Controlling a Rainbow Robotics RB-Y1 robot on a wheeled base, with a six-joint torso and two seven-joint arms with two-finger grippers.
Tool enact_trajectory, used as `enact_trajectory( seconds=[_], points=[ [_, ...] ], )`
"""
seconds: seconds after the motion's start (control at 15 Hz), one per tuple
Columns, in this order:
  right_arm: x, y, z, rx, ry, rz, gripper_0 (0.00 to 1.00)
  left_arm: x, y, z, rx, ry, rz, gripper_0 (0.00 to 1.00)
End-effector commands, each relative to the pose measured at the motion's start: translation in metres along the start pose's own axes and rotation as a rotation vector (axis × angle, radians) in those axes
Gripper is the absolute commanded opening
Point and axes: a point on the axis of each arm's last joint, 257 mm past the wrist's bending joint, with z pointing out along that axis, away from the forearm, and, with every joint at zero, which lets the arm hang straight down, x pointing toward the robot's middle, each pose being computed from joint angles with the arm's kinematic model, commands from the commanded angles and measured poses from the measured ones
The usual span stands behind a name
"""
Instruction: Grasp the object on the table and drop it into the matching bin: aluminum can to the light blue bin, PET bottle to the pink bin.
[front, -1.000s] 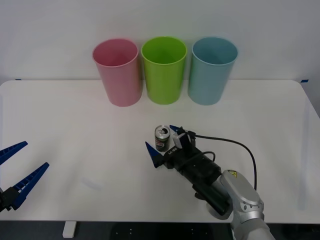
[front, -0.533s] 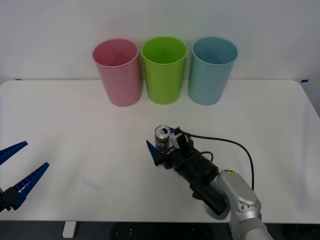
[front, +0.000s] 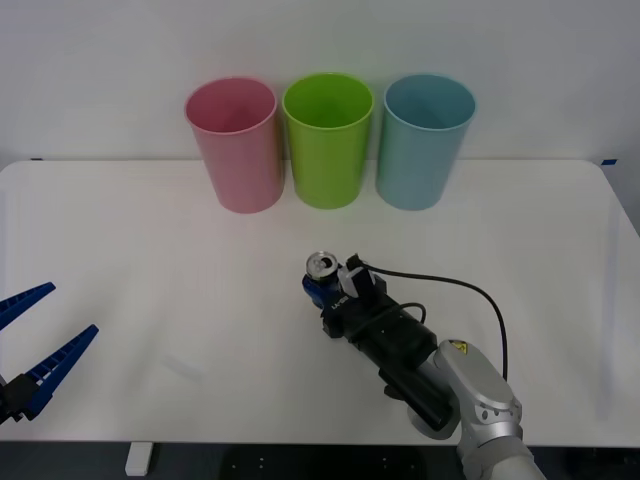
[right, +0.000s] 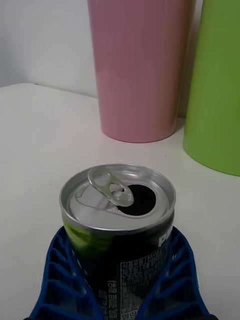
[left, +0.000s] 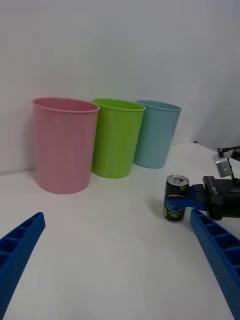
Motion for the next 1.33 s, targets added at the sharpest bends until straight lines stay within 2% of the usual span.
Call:
enact_trajectory(
  seconds=[0.07, 0.4, 0.6, 1.0, 1.33],
  points=[
    [-0.001, 0.000, 0.000, -0.001, -0.002, 0.006, 0.00, 0.000, 0.000, 0.000, 0.000, 0.000, 0.000, 1.00],
    [-0.009, -0.003, -0.002, -0.007, -0.027, 0.029, 0.00, 0.000, 0.000, 0.000, 0.000, 0.000, 0.000, 1.00],
    [-0.019, -0.013, -0.013, 0.007, -0.054, 0.034, 0.00, 0.000, 0.000, 0.000, 0.000, 0.000, 0.000, 1.00],
    [-0.058, -0.027, -0.040, 0.003, -0.120, 0.126, 0.00, 0.000, 0.000, 0.000, 0.000, 0.000, 0.000, 1.00],
    [-0.105, -0.050, -0.064, 0.011, -0.197, 0.196, 0.00, 0.000, 0.000, 0.000, 0.000, 0.000, 0.000, 1.00]
  ],
)
